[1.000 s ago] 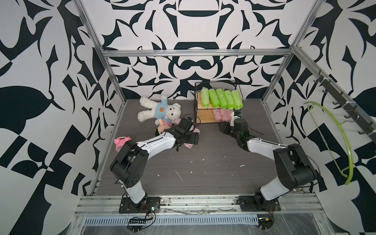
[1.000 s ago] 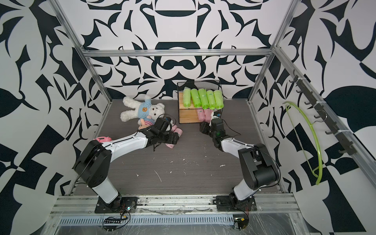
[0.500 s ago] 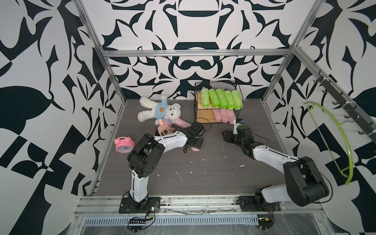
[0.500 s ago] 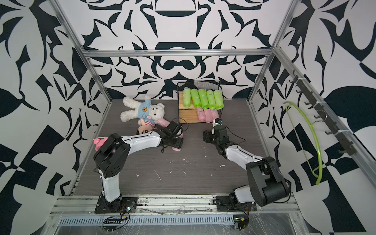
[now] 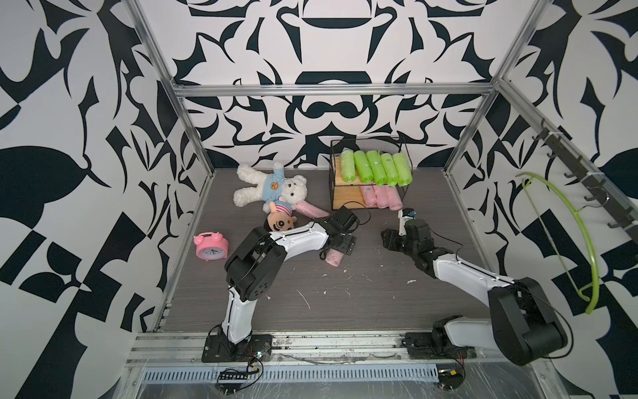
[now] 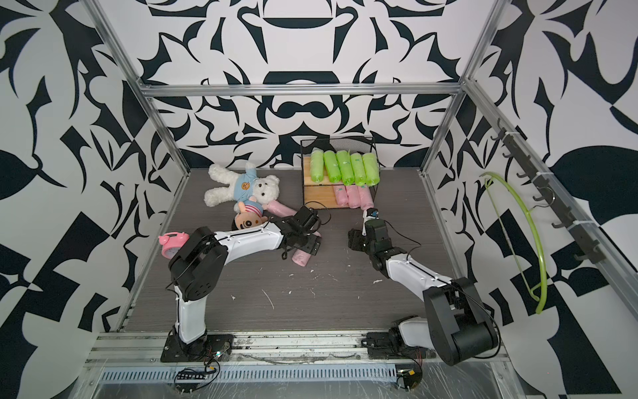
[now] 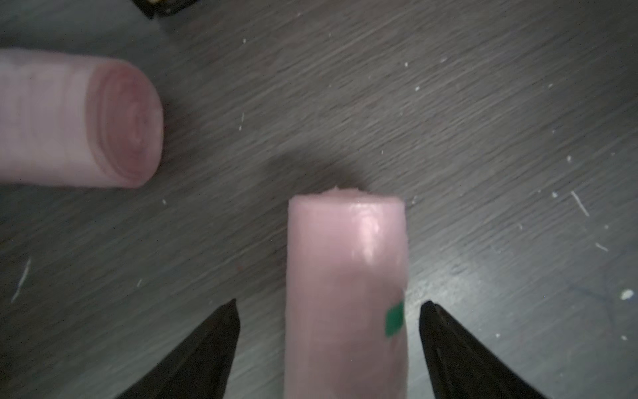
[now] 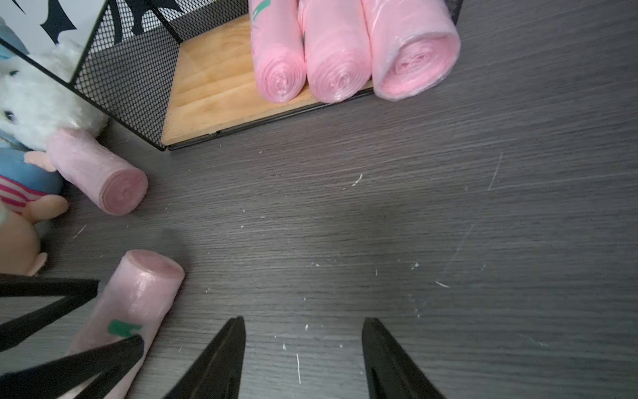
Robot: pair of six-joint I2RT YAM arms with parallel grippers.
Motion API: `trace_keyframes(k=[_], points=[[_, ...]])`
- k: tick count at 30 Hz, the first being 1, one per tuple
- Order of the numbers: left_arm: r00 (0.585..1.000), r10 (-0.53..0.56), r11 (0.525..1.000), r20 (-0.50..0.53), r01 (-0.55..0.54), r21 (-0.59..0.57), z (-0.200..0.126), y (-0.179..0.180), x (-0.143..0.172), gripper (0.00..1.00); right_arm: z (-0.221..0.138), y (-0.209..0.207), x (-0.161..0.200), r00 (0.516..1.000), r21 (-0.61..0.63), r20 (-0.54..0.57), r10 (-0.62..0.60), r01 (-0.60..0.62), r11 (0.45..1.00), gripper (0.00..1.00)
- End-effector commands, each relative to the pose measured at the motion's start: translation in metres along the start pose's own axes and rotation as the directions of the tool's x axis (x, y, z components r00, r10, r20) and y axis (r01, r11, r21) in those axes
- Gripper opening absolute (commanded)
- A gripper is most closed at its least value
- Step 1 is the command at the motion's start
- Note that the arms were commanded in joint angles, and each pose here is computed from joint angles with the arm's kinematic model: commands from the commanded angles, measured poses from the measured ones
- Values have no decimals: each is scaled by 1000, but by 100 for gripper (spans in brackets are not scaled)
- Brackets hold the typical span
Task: Sort the rolls of trash bags by color and place them on the shelf
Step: Pick up the roll of trash bags from the center of the board.
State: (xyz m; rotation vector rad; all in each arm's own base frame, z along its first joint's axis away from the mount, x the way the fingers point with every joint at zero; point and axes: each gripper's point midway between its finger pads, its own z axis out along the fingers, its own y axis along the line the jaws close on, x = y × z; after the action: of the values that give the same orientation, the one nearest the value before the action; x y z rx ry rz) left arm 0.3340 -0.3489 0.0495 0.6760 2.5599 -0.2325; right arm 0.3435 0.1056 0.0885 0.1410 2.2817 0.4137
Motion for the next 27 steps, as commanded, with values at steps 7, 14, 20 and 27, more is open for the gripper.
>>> trace_keyframes(k=[7,14,20,27], points=[[996,79,996,-47,-81,-48,26,4,-9,76,-18,-3,-7,999,19,34,-36,35,999,60],[999,45,999,10,-45,-26,14,-1,-23,51,-40,-4,2,999,13,24,-47,47,999,60],[989,-52,997,141,42,70,-26,-12,-51,38,-63,15,-1,998,-94,53,-43,47,994,62],[931,-215,965,293,158,207,-89,-16,-75,28,-90,70,-16,993,-279,111,-37,67,958,69]])
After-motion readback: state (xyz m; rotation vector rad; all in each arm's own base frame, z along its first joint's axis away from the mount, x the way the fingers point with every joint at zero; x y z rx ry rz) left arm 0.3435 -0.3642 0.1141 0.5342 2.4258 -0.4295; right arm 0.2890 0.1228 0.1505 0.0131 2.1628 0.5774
